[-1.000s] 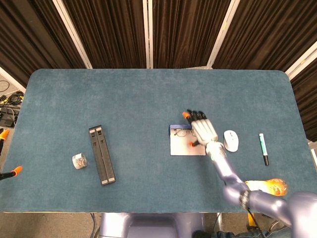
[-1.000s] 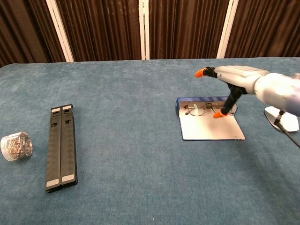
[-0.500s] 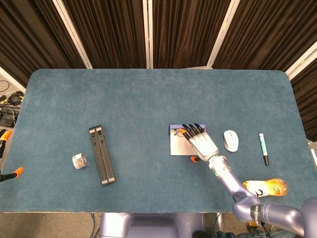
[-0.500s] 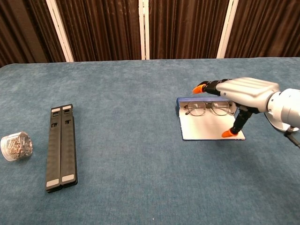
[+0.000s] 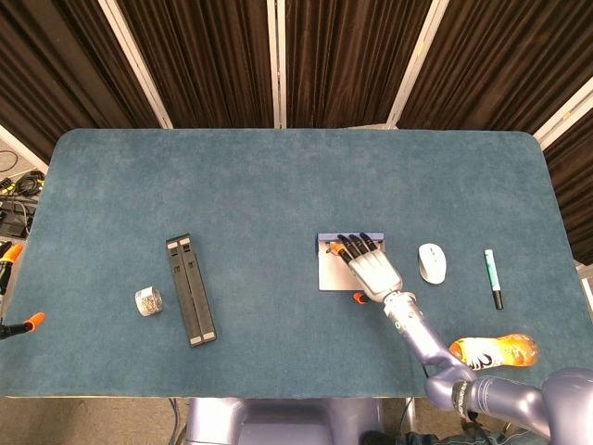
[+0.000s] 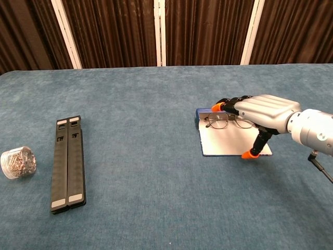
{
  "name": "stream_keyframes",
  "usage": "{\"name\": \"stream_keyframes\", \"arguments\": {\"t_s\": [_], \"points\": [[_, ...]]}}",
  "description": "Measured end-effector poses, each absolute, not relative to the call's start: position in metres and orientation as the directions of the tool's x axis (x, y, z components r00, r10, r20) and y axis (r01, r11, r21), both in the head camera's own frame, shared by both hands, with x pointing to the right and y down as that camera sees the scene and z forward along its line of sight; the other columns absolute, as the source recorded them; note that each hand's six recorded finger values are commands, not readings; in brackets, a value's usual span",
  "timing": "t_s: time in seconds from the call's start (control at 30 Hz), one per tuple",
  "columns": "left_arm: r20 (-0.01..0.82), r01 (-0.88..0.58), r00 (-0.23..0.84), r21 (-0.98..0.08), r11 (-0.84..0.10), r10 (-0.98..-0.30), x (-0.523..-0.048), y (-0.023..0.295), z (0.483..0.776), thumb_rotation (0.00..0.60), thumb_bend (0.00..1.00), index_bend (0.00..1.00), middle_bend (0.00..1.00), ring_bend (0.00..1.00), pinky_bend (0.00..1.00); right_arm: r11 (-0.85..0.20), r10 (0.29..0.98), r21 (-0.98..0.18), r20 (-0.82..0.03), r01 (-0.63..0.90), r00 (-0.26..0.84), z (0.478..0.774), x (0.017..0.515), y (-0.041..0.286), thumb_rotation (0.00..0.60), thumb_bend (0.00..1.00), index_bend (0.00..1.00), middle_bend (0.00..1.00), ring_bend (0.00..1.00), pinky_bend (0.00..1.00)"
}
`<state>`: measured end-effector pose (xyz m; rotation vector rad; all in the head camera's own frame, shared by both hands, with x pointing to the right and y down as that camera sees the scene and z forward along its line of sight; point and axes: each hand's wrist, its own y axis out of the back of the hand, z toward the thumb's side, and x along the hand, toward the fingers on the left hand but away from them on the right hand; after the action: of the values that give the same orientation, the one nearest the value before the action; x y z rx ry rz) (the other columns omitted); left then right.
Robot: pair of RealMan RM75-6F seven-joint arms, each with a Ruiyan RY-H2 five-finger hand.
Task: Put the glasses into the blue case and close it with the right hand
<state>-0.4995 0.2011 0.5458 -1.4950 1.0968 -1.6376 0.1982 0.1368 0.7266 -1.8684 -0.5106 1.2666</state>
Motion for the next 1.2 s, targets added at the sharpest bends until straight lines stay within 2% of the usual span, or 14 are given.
{"name": "stream_keyframes", "arguments": {"t_s": [1.2], "points": [[0.445, -0.065, -0.138, -0.896, -0.44, -0.885, -0.5, 0.201, 0.548, 0.6, 0.0, 0.0, 0.0, 0.0, 0.0, -0.602, 0.701, -0.789, -0.595, -0.122, 0.393, 0.743, 0.2, 0.138, 0.6, 0.08, 0.15, 0.0, 0.0, 0.0]]}}
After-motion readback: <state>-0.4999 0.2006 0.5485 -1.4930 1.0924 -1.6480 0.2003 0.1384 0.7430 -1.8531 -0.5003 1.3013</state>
